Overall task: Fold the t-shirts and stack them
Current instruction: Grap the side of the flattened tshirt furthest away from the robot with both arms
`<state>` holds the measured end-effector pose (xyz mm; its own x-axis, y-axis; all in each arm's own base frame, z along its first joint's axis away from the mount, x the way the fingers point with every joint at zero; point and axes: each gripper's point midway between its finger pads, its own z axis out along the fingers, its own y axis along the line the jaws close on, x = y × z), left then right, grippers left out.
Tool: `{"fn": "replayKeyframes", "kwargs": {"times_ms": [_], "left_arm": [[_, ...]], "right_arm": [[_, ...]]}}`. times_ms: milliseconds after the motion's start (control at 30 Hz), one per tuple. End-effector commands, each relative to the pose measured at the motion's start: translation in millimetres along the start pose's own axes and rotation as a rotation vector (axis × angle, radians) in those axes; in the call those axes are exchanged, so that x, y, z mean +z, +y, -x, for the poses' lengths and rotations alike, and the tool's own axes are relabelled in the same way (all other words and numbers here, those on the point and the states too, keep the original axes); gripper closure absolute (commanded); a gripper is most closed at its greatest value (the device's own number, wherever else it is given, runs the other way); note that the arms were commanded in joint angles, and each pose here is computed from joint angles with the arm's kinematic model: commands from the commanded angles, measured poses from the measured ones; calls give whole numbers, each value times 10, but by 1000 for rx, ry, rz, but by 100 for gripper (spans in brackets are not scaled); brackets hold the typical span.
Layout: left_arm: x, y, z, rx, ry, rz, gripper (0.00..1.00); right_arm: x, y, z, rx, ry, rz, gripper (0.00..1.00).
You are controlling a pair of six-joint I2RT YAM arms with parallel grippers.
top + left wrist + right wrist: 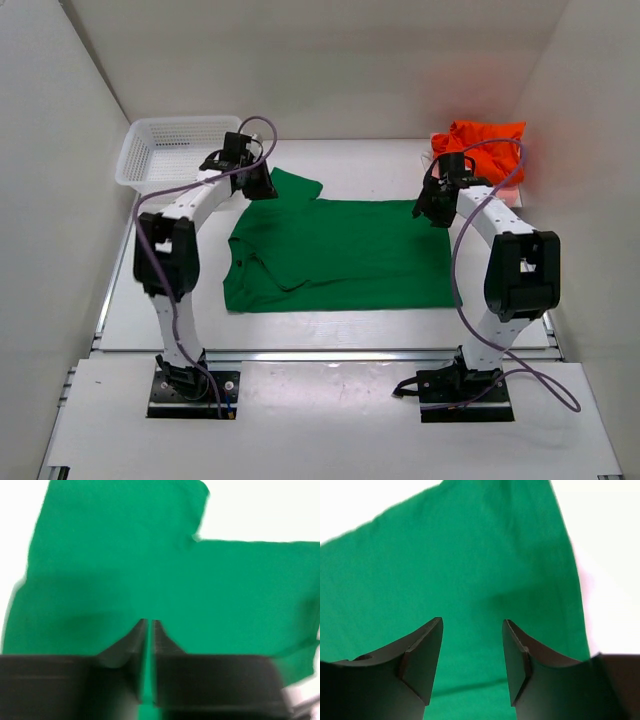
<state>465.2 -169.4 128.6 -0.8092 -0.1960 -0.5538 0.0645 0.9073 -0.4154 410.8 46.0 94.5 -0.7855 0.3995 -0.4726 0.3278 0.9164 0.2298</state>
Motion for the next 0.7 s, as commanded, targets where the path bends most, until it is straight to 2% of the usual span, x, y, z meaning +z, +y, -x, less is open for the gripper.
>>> {"fn": "replayKeyframes", "kwargs": {"times_ms": [0,67,167,233,267,367,400,433,500,533,600,633,667], "left_arm": [[12,-264,691,56,-173,-80,67],[217,-162,755,75,-189,-16,50],[363,-51,974,82,-253,34,46],[456,-37,1119,86,-279,55,39],[605,61,1031,79,-242,83,37],[822,199,1111,109,-220,155,35],[847,124,1144,135,-215,145,35],[930,227,1199,134,-230,202,33],[1147,411,1060,161,-173,285,30],[1109,399,1134,179,-180,295,31],[1318,498,988,182,-125,309,31],[1256,468,1137,163,-160,294,31],[1323,508,1077,156,-142,294,30]], "right_arm": [[115,23,460,132,-184,0,51],[202,6,528,138,-184,-4,48],[294,-11,586,126,-182,-34,46],[387,-43,588,126,-175,-53,44],[381,-59,588,127,-182,-62,44],[430,-116,576,133,-189,-81,40],[434,-112,555,128,-190,-82,39],[475,-126,537,130,-189,-87,39],[467,-185,526,135,-187,-93,39],[478,-193,546,144,-195,-92,38],[464,-220,552,133,-202,-101,38],[432,-195,583,130,-210,-86,38],[436,-224,590,135,-214,-92,38]]}}
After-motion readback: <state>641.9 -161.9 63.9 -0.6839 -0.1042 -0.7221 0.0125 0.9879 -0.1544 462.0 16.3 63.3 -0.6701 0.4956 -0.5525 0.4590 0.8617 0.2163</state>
